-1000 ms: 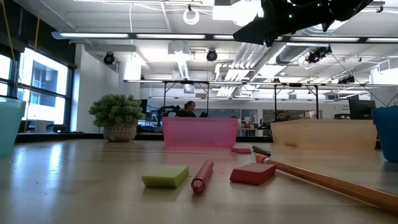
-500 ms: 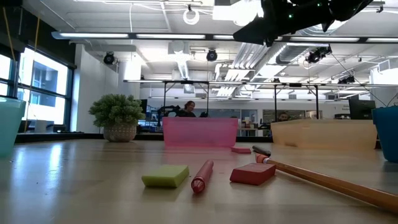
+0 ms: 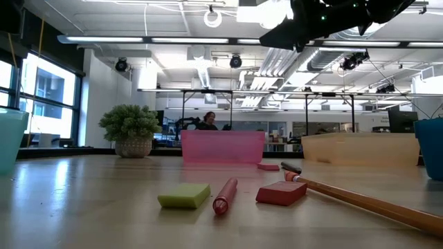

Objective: Sort crayons/erasers/pens/pencils in bins
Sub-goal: Put the green pencil into the green bin, then put the black pen into the red bin

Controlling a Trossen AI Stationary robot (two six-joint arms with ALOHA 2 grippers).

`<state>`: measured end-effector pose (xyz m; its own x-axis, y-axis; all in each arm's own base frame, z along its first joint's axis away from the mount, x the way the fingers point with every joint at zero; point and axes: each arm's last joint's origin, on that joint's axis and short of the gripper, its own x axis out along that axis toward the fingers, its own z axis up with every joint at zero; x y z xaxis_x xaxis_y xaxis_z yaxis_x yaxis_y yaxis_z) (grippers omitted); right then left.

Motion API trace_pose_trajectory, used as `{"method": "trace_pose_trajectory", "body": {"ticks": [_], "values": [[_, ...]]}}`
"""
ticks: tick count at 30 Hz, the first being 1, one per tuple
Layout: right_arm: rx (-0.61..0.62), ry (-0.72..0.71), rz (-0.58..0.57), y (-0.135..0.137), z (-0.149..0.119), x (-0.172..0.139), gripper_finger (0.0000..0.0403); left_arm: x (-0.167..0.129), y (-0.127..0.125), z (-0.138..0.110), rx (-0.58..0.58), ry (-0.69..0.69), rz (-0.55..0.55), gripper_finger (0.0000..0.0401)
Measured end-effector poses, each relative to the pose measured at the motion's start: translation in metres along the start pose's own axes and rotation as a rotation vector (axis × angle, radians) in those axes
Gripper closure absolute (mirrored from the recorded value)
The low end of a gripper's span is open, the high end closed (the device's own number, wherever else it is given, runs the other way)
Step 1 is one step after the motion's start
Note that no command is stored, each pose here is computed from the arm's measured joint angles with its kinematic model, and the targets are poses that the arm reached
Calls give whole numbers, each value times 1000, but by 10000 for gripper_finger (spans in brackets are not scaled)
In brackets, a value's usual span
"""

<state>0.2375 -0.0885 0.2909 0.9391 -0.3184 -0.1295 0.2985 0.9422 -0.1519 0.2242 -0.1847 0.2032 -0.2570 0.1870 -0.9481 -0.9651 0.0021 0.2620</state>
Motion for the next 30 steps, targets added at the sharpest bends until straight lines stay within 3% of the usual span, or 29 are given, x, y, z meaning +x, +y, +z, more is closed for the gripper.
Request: {"method": "trace_pose_trajectory", "body": {"ticks": [11,16,23,27,30], "values": [[0,0,0,0,0,0,284,-3,0,0,-13,24,-37,295],[-39,-2,-1,0,0,0,284,-20,9,12,-20,67,-97,271],[-15,-15,-8,0,2,0,284,-56,31,52,-54,-20,-378,273],[16,-14,-8,0,2,0,284,-73,44,81,-41,-176,-540,281],[28,-13,-7,0,2,0,284,-81,50,105,-18,-326,-603,285]]}}
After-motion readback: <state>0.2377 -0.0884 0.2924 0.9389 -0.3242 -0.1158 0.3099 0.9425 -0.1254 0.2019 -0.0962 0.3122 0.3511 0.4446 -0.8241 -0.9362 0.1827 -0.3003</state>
